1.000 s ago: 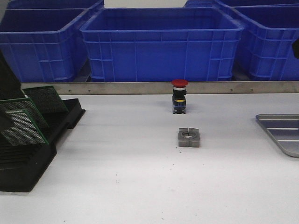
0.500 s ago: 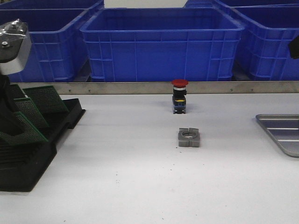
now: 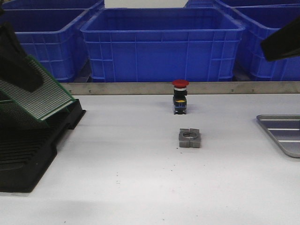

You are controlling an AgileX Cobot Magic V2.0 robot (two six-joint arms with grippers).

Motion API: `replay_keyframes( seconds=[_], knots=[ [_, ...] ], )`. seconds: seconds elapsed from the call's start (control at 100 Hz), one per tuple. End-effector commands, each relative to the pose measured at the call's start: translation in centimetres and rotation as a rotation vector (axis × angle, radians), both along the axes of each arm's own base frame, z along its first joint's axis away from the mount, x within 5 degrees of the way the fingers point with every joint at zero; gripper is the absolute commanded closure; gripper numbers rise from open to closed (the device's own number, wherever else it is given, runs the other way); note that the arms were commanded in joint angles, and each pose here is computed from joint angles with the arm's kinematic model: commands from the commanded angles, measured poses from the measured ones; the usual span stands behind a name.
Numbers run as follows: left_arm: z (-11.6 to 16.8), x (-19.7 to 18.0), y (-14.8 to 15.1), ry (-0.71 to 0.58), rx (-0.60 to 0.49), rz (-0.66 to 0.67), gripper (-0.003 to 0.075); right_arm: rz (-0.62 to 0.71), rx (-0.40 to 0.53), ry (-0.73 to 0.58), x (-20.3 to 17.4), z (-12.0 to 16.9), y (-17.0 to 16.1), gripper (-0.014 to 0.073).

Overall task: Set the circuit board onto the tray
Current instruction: 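Lift the second board out of the rack with the left gripper, then grasp the second board's free edge with the right gripper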

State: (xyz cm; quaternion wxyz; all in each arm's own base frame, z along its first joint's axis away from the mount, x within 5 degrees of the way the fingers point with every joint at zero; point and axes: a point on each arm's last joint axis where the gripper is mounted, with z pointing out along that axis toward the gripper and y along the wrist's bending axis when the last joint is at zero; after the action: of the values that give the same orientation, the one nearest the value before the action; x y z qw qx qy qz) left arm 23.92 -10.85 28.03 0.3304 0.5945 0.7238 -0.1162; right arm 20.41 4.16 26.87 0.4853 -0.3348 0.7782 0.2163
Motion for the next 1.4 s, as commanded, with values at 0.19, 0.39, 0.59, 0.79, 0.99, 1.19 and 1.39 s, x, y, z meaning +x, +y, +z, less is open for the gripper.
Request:
replay_keyframes(
  seconds=[0.19,0.39,0.59,0.79,0.99,1.19,1.39],
  knots=[
    [2.8,-2.5,-5.3,0.047,-0.281,-0.137,0.0737,0.344,-0.043,-0.190,-1.8,1.6,4.7,-0.0024],
    [3.2,-3.6,-7.8,0.119,-0.405,-0.166,0.0737,0.455,-0.037,-0.185,-2.7,1.4,7.3,-0.0024],
    [3.0,-4.6,-9.0,0.144,-0.406,-0.217,0.0737,0.477,-0.018,-0.130,-2.4,0.2,9.2,-0.0024],
    [2.8,-4.6,-9.2,0.152,-0.403,-0.222,0.0737,0.469,0.088,-0.025,-1.5,-1.0,10.4,0.0069],
    [2.8,-4.5,-9.2,0.151,-0.403,-0.220,0.0737,0.457,0.142,-0.003,-1.2,-0.9,10.6,0.0491],
    [2.8,-4.5,-9.2,0.148,-0.403,-0.217,0.0719,0.456,0.142,-0.002,-1.2,-0.9,10.6,0.0664],
    [2.8,-4.5,-9.2,0.150,-0.401,-0.219,0.0338,0.452,0.139,0.000,-1.2,-1.0,10.5,0.0666]
  ],
)
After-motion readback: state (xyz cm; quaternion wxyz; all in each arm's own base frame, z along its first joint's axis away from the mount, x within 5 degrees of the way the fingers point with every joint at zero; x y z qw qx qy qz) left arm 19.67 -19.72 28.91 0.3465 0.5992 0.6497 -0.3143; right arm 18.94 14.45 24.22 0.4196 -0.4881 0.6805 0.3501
